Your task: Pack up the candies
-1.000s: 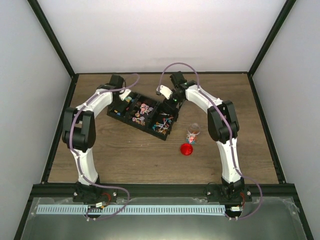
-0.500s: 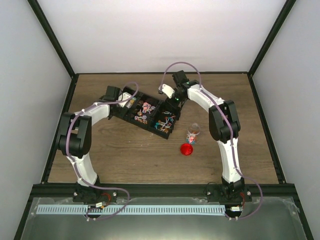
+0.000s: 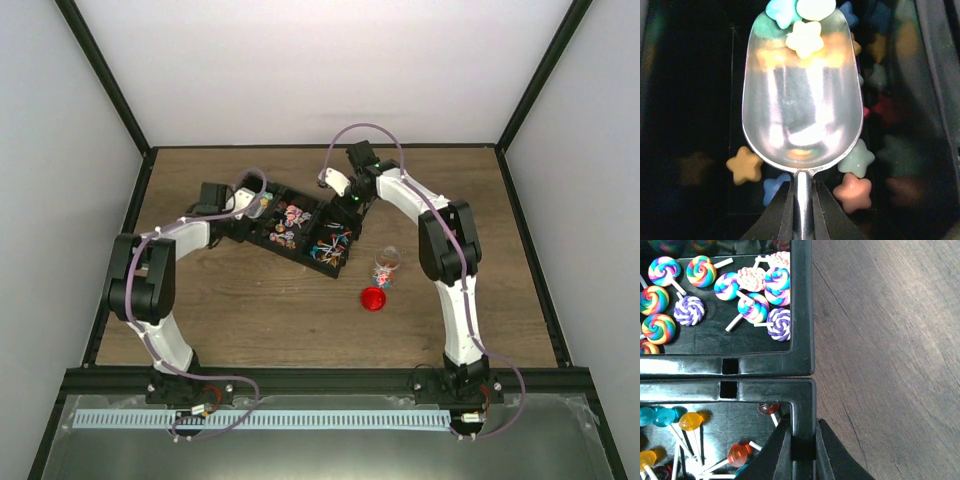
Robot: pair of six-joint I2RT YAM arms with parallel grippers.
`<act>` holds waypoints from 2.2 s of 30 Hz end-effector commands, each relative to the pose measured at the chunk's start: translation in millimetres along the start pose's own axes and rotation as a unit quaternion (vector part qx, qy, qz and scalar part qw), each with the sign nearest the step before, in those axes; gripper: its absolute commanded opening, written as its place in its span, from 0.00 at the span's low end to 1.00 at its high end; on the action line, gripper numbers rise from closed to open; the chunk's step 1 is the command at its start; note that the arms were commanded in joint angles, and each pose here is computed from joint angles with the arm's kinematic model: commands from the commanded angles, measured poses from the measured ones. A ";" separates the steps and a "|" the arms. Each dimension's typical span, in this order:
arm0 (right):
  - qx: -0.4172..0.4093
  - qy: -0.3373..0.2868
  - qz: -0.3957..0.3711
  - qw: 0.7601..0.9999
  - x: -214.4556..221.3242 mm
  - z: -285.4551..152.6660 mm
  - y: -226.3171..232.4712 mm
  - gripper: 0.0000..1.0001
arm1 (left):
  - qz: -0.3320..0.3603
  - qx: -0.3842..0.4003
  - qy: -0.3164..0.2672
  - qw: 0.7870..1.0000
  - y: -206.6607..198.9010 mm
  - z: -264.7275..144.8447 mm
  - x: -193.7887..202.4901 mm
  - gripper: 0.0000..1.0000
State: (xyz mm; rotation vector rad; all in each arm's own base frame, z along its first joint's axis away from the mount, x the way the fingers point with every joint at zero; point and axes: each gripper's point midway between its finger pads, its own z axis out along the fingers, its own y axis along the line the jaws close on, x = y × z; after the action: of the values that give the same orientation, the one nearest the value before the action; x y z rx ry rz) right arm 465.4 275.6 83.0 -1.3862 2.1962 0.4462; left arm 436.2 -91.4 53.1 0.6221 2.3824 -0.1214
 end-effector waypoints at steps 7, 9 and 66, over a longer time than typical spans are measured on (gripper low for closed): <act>0.027 0.000 0.015 1.000 4.8 -4.4 -26.6 0.01 | -0.011 -0.007 -0.056 0.998 15.9 -21.7 -4.8 0.04; 0.029 -0.001 0.016 0.999 3.9 -4.4 -27.7 0.02 | -0.015 -0.009 -0.063 0.998 18.2 -24.6 -7.9 0.04; -0.063 -0.142 0.240 0.958 76.1 -150.4 -38.8 1.00 | 0.393 0.296 -0.052 0.869 -231.2 -163.8 -79.3 0.04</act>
State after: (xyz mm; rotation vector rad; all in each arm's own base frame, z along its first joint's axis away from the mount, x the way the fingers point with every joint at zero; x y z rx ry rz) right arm 445.3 122.7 150.5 -0.8072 2.2871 0.8778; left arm 295.2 -276.8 210.2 1.6845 1.8353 -0.4859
